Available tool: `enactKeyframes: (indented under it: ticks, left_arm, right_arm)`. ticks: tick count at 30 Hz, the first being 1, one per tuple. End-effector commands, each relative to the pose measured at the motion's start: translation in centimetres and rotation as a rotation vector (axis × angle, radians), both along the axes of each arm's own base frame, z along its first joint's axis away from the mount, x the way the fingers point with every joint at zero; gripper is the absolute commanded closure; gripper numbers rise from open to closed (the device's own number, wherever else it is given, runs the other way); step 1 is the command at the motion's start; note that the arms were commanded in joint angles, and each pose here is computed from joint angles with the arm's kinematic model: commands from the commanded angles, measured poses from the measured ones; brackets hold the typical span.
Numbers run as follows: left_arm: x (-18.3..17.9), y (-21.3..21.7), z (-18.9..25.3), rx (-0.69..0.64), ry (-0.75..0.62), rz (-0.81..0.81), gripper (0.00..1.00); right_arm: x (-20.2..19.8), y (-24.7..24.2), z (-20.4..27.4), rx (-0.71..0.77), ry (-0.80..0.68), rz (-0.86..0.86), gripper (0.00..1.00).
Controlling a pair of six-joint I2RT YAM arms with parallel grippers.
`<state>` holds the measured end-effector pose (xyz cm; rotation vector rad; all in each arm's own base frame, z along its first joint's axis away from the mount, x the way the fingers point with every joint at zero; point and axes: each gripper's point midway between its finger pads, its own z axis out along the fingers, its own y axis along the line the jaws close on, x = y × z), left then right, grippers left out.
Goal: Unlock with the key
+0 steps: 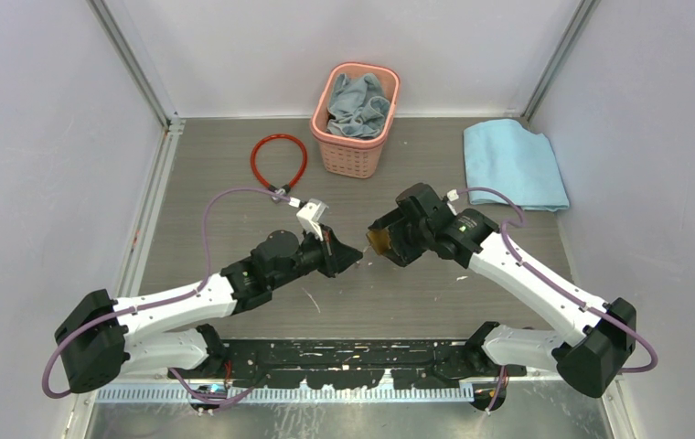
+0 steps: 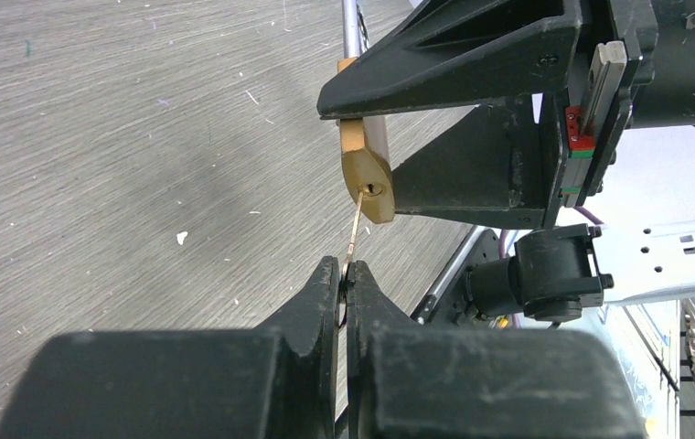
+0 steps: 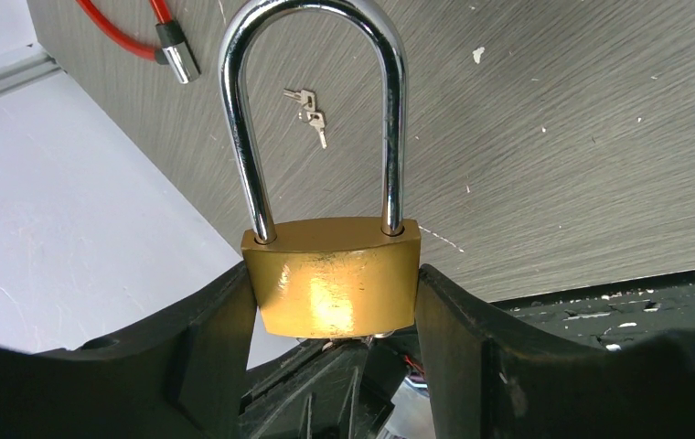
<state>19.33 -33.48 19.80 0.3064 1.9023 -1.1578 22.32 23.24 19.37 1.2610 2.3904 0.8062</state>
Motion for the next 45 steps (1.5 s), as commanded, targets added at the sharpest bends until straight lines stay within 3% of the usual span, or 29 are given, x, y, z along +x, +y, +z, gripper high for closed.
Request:
enactKeyframes:
  ticks: [1, 45]
  left_arm:
    - [0.24, -0.42, 1.9, -0.068, -0.04, 0.003, 1.0]
    - [0.26, -0.59, 2.05, -0.083, -0.036, 0.004, 1.0]
  right_arm:
    - [1.19, 1.08, 3.11, 0.091, -0.1, -0.011, 0.99]
    - [1.46, 1.1, 2.59, 0.079, -0.086, -0.028, 0.99]
